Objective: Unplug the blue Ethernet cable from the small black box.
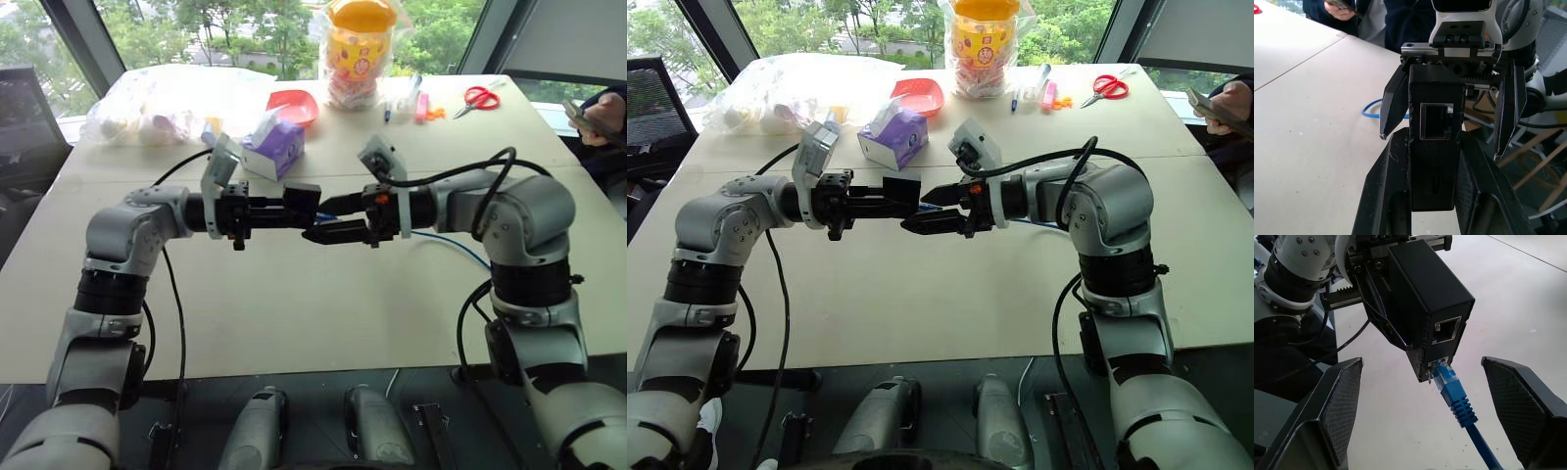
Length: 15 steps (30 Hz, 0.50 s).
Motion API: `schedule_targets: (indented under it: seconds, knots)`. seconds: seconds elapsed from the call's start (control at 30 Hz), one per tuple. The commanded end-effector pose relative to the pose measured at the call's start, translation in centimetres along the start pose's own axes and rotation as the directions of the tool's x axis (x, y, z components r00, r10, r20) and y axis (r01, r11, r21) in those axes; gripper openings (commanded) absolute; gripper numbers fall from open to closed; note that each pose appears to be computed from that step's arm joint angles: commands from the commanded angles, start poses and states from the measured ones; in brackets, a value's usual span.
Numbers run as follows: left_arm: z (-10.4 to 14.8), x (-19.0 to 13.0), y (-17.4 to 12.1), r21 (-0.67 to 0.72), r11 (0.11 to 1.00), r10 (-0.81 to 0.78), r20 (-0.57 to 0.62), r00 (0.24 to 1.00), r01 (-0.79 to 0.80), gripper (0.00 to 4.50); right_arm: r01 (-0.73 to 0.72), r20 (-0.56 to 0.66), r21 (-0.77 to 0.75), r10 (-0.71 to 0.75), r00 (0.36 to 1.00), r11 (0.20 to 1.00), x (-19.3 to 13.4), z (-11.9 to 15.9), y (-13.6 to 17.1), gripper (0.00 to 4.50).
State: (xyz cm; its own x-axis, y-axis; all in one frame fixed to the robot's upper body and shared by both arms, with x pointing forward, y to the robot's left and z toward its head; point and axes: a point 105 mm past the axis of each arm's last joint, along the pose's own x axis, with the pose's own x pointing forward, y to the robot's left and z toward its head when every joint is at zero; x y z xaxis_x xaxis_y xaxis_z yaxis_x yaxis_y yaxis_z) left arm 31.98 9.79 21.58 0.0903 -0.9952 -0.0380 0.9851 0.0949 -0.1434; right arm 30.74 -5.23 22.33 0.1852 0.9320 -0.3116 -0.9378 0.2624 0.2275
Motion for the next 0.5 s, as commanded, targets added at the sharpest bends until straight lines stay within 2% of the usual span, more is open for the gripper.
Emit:
schedule_targets:
  seconds: [0.03, 0.1, 0.17, 0.5]
  knots:
    - [0.89, -0.10, -0.63, 0.046, 0.999, -0.022, 0.009, 1.000, 0.021, 0.51, -0.014, 0.010, -0.038, 0.014, 1.000, 0.999, -0.49, 0.84, 0.55, 3.97]
    - [0.76, -0.22, -0.79, 0.047, 0.998, -0.029, 0.003, 1.000, 0.028, 0.51, -0.018, 0.009, -0.034, 0.018, 1.000, 0.999, -0.74, 0.82, 0.58, 3.40]
    - [0.73, -0.29, -0.87, 0.048, 0.998, -0.032, 0.002, 1.000, 0.031, 0.51, -0.008, 0.001, -0.028, 0.008, 1.000, 1.000, -0.91, 0.73, 0.41, 2.58]
    - [0.86, -0.24, -0.96, 0.049, 0.998, -0.034, 0.010, 0.999, 0.034, 0.51, -0.016, -0.010, -0.029, 0.016, 1.000, 0.999, -0.71, 0.62, 0.36, 2.58]
